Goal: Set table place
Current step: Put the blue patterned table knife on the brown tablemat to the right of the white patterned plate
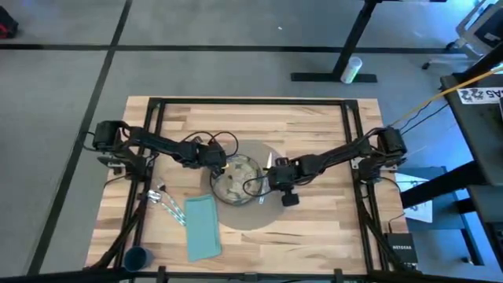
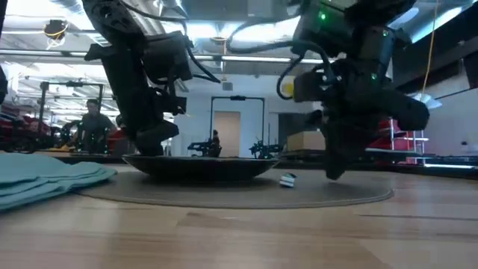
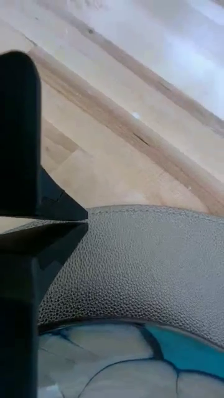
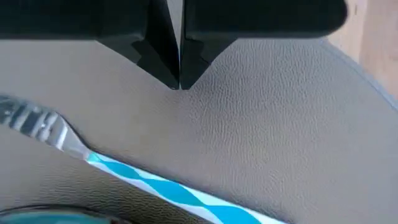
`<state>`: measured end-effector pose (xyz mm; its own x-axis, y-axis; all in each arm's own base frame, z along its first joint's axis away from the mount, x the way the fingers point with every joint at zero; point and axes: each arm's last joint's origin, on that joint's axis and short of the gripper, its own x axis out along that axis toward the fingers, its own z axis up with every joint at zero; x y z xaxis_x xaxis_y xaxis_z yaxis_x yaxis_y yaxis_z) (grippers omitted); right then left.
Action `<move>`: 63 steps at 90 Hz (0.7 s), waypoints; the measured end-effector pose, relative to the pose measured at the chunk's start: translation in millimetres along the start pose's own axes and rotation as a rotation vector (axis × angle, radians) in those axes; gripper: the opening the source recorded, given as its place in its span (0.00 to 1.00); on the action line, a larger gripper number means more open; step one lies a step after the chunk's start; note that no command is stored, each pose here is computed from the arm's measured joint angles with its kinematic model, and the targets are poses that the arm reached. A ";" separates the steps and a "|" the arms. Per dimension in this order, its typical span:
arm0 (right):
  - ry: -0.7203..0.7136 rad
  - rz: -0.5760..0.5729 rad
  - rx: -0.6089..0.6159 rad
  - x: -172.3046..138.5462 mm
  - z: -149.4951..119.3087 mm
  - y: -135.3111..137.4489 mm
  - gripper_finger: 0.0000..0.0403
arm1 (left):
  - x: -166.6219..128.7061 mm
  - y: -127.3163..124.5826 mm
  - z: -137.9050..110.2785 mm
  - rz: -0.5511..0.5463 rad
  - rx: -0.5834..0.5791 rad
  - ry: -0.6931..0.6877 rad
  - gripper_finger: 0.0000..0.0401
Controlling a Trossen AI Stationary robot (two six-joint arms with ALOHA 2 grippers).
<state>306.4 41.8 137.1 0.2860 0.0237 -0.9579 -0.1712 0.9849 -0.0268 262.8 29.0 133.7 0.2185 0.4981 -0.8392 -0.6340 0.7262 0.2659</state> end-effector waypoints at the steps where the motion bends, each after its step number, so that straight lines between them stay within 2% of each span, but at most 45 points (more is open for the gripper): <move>1: 0.006 0.000 0.003 0.3 -0.5 0.0 0.00 | 0.0 0.0 0.0 0.000 0.000 0.000 0.00; 29: 0.129 -0.047 0.057 -0.7 -11.7 -0.9 0.00 | -0.1 0.0 -0.3 -0.002 0.003 0.004 0.00; 63: 0.183 -0.153 0.074 -14.0 -20.5 -3.9 0.00 | -0.2 0.6 -1.3 0.004 0.008 0.015 0.00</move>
<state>283.7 34.1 144.8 0.1264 -0.1519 -0.9803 -0.0672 0.9846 -0.1613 261.4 28.7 133.4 0.2051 0.4937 -0.8451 -0.6284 0.7284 0.2730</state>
